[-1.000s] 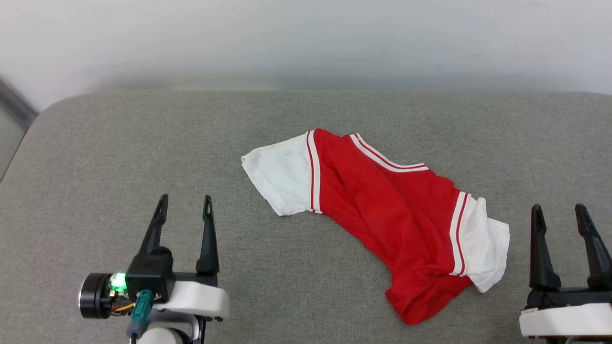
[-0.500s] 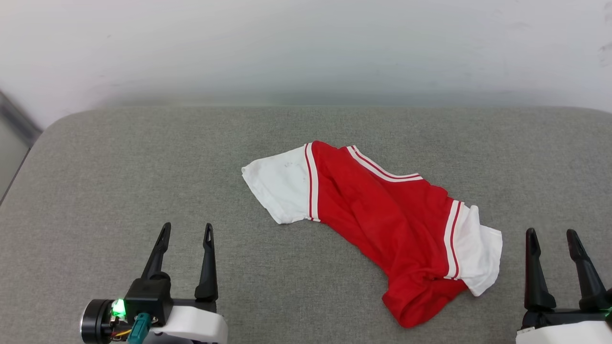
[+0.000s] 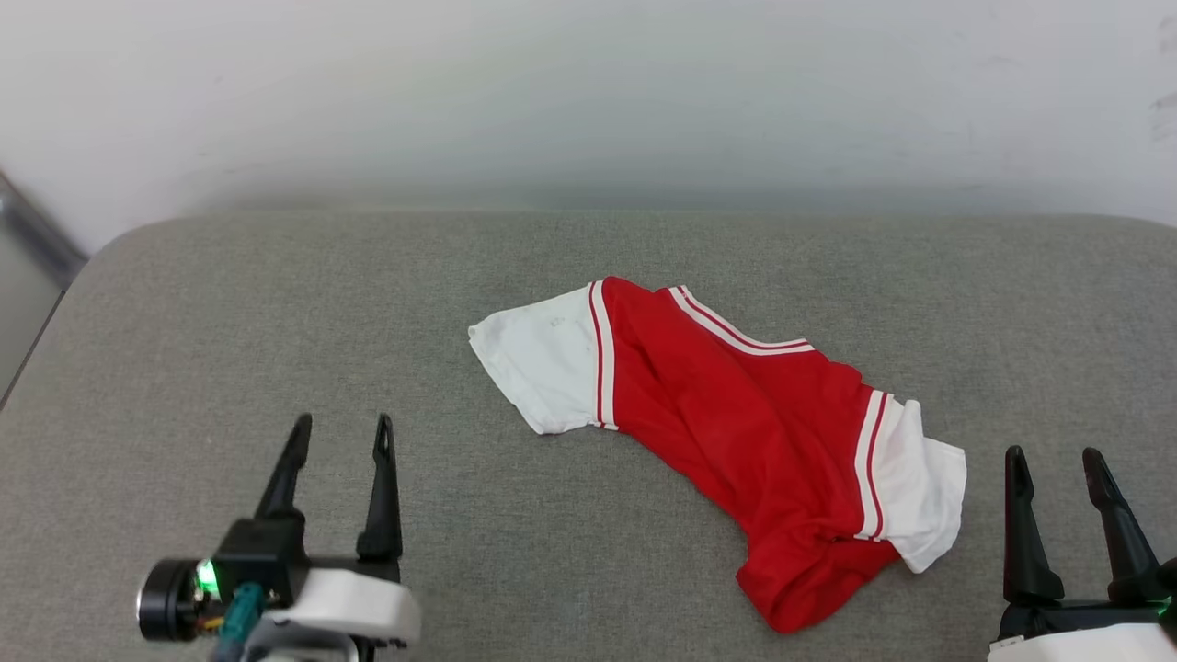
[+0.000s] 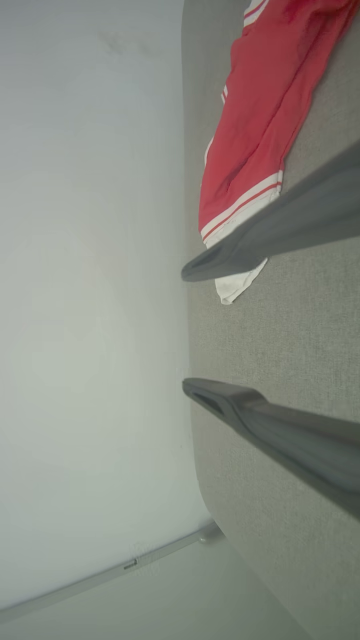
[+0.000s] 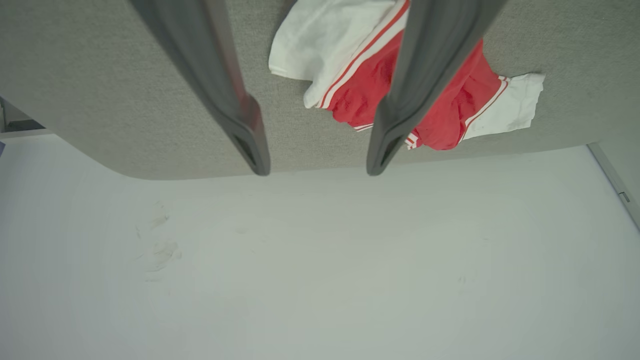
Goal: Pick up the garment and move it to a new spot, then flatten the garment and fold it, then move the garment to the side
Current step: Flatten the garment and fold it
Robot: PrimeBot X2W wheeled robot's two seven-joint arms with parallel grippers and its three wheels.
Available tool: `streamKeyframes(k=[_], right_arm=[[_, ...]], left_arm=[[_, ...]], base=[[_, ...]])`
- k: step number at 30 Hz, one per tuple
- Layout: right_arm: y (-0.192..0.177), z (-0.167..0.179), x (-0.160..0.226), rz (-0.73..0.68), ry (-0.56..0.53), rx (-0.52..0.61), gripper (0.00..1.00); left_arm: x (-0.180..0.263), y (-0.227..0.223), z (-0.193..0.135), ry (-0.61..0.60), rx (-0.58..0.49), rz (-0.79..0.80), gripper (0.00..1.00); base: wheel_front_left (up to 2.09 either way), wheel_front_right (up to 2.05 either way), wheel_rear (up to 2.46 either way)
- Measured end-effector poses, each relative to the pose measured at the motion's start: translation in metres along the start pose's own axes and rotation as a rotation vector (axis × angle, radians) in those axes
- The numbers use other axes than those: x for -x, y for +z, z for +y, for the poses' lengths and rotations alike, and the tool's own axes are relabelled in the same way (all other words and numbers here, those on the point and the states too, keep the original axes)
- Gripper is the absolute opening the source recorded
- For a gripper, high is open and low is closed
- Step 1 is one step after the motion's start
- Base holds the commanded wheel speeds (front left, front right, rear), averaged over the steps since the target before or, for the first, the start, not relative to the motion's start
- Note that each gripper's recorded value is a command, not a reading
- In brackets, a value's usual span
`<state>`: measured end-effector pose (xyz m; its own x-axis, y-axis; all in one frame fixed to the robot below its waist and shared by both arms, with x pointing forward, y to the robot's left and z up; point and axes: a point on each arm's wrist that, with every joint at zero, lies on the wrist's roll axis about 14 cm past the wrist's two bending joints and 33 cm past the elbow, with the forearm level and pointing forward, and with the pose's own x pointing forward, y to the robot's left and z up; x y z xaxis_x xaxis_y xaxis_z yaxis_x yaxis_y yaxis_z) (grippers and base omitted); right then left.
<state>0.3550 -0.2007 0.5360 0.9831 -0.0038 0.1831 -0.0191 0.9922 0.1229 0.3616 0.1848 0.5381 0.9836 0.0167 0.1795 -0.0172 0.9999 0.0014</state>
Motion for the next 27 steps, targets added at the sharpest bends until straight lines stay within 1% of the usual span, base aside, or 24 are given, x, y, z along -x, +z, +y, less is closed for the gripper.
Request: streamKeyframes(k=[5,7,15,19,21,24,27], right_arm=[[-0.003,0.0,-0.003,0.008,0.0,0.009,1.0],[-0.004,-0.001,-0.006,0.01,0.0,0.01,1.0],[-0.007,-0.006,-0.023,0.005,-0.014,0.024,1.0],[-0.013,-0.011,-0.03,0.016,-0.029,0.031,1.0],[-0.017,-0.014,-0.033,0.023,-0.036,0.035,1.0],[-0.023,-0.017,-0.039,0.033,-0.042,0.045,1.0],[-0.026,-0.021,-0.045,0.036,-0.053,0.052,1.0]], left_arm=[[-0.033,0.026,0.001,-0.061,-0.023,-0.09,1.0],[-0.05,0.036,0.0,-0.082,-0.007,-0.122,1.0],[-0.125,0.061,-0.013,-0.211,-0.089,-0.194,1.0],[-0.162,0.063,-0.022,-0.255,-0.097,-0.15,1.0],[-0.18,0.061,-0.029,-0.288,-0.109,-0.098,1.0],[-0.2,0.038,-0.038,-0.333,-0.098,0.055,1.0],[-0.211,0.015,-0.047,-0.389,-0.123,0.219,1.0]], base=[[0.0,0.0,0.0],[0.0,0.0,0.0],[0.0,0.0,0.0],[0.0,0.0,0.0],[0.0,0.0,0.0],[0.0,0.0,0.0],[0.0,0.0,0.0]])
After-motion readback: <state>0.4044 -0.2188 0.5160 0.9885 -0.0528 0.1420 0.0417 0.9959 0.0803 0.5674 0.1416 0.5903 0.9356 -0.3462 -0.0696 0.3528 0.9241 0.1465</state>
